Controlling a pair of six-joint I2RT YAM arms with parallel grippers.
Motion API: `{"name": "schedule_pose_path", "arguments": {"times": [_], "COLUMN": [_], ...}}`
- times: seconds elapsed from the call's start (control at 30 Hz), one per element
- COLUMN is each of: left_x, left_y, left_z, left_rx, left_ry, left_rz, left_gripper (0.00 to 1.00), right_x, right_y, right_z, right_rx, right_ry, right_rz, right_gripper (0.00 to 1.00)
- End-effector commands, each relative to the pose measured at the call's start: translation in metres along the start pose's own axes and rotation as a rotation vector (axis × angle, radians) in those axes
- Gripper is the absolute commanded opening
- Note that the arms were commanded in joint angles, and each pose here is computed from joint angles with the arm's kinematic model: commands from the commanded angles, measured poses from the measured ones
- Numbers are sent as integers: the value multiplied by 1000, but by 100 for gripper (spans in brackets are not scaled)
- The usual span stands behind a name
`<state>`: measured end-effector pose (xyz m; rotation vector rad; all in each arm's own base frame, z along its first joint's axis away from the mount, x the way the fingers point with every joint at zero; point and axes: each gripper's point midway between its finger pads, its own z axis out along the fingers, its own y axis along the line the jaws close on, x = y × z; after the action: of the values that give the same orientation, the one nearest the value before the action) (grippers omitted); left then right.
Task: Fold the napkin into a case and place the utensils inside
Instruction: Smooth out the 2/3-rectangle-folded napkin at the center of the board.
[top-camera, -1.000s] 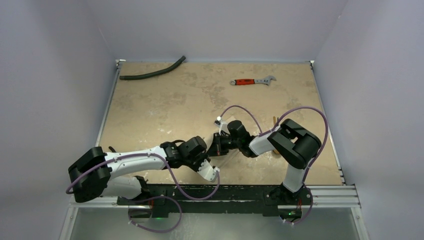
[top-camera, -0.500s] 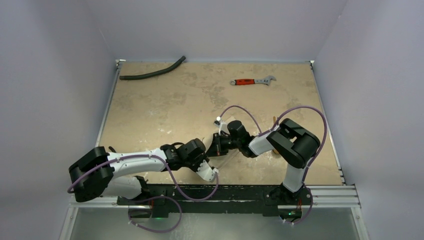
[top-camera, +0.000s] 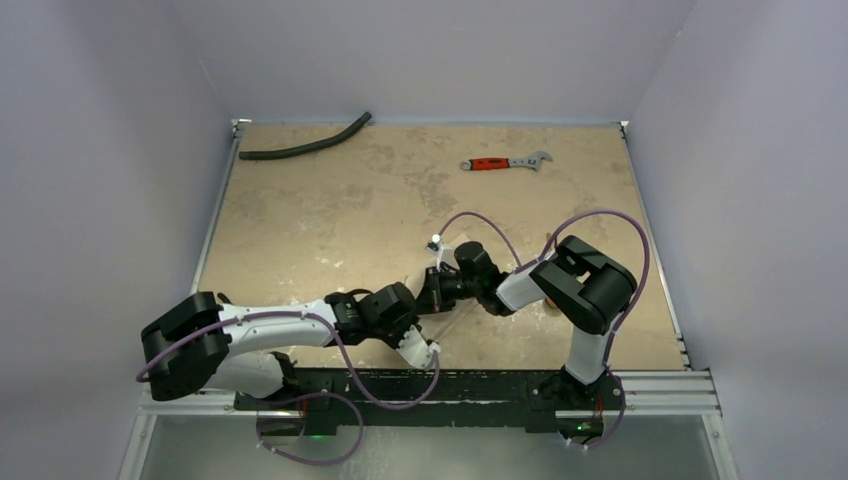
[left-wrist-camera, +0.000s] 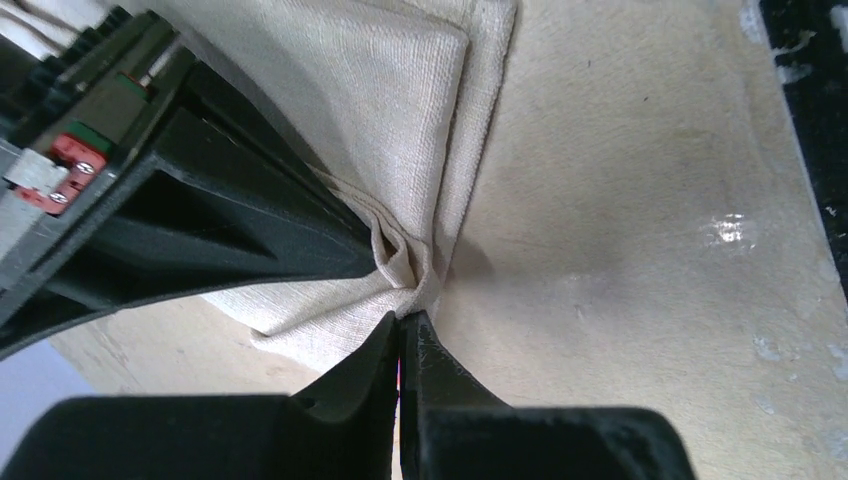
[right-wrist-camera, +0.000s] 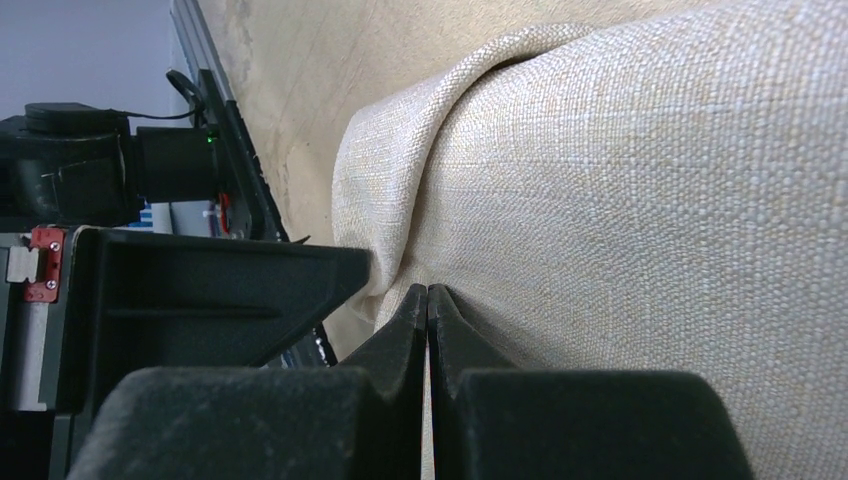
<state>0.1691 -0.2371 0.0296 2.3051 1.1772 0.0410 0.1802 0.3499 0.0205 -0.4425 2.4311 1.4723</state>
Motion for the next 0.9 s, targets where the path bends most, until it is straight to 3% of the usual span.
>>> {"name": "schedule_pose_path", "arguments": {"times": [0.0, 0.2, 0.47, 0.77, 0.87], "left_x": [-25, -32, -16, -15, -14], "left_y": [19, 18, -13, -7, -9], "left_z": [-7, -14, 5, 20, 21], "left_rx": [-88, -149, -74, -122, -108], "left_ry": [-91, -131, -84, -75, -63], "left_rz": [-16, -9, 50, 47, 37], "left_gripper": [0, 0, 0, 0, 5], "right_x": [15, 19, 21, 22, 26], "right_y": [-6, -7, -8, -9, -9], "right_z": [0, 0, 0, 1, 1], "right_rx": [-4, -9, -13, -20, -27], "right_ry": [42, 57, 65, 68, 85], "right_rz": [9, 15, 16, 8, 15], "right_gripper": [0, 0, 0, 0, 0]}}
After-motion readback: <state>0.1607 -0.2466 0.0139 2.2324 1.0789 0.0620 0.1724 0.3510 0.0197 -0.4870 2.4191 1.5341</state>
